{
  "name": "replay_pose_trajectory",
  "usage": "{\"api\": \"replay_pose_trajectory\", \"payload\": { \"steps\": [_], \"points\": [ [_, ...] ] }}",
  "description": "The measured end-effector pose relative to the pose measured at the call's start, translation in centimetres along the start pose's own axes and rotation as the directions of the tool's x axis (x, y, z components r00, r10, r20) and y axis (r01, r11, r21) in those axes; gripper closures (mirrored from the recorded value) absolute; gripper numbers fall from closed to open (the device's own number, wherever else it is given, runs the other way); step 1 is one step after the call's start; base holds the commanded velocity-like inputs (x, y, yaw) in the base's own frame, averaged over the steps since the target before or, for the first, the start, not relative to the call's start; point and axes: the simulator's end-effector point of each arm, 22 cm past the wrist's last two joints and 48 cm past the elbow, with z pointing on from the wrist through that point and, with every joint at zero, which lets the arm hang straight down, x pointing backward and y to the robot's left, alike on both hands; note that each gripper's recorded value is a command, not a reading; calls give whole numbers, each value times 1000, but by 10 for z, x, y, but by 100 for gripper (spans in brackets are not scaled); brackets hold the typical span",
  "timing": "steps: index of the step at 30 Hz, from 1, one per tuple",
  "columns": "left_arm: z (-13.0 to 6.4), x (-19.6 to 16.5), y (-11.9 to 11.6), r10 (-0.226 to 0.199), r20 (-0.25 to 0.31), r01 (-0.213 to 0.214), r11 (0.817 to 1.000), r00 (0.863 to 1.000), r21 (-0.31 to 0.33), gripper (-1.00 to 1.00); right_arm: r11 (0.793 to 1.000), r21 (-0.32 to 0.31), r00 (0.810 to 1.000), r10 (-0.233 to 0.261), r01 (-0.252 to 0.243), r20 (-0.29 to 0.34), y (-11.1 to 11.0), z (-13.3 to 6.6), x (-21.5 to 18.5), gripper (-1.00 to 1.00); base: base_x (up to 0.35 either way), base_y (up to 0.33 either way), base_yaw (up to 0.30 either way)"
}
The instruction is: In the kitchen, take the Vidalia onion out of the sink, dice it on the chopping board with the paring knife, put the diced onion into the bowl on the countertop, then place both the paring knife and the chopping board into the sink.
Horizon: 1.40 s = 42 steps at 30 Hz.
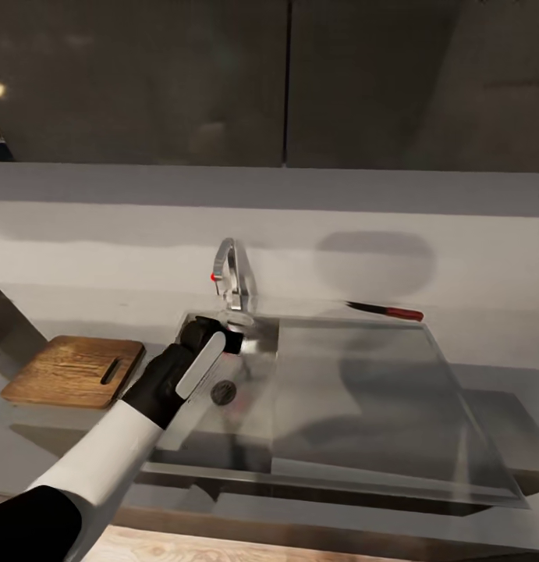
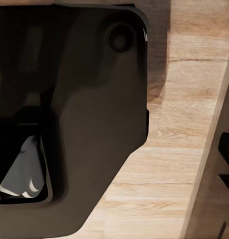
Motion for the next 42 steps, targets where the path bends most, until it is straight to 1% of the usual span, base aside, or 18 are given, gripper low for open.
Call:
{"api": "replay_pose_trajectory", "payload": {
  "steps": [1, 3, 6, 12, 16, 20, 25, 32, 38, 42],
  "points": [
    [-2, -3, 5, -18, 5, 18, 1000, 1000, 1, 100, 1000, 1, 1000, 5, -5, 2, -1, 0, -1, -100, 0, 0, 0],
    [-5, -8, 9, -35, 15, 35, 999, 999, 3, 100, 1000, 4, 1000, 14, -14, 6, -1, 0, -3, -100, 0, 0, 0],
    [-9, -12, 12, -46, 25, 46, 999, 999, 5, 100, 1000, 6, 1000, 25, -25, 14, -1, 0, -5, -100, 0, 0, 0],
    [-14, -15, 21, -50, 34, 50, 999, 998, -7, 100, 999, 4, 999, 33, -34, 30, 0, 0, -11, -100, 0, 0, 0],
    [-17, -17, 45, -47, 46, 49, 998, 998, -42, 100, 999, 4, 999, 34, -34, 38, 0, 0, -14, -100, 0, 0, 0],
    [-23, -22, 57, -46, 66, 50, 997, 997, -57, 100, 999, 3, 998, 35, -35, 45, 0, 0, -17, -100, 0, 0, 0],
    [-28, -26, 61, -45, 77, 50, 997, 996, -61, 100, 999, 4, 998, 35, -35, 57, -1, 0, -21, -100, -64, 0, 0],
    [-38, -35, 59, -44, 104, 50, 997, 994, -57, 100, 999, 5, 995, 36, -37, 88, -1, -1, -29, -100, -292, 37, 0],
    [-54, -51, 57, -42, 152, 50, 998, 987, -47, 100, 999, 4, 994, 36, -37, 98, -1, -1, -33, -100, -299, 139, 0],
    [-68, -62, 54, -41, 191, 49, 998, 981, -38, 100, 999, 4, 994, 36, -37, 105, -1, -2, -36, -100, -123, 253, 0]
  ]
}}
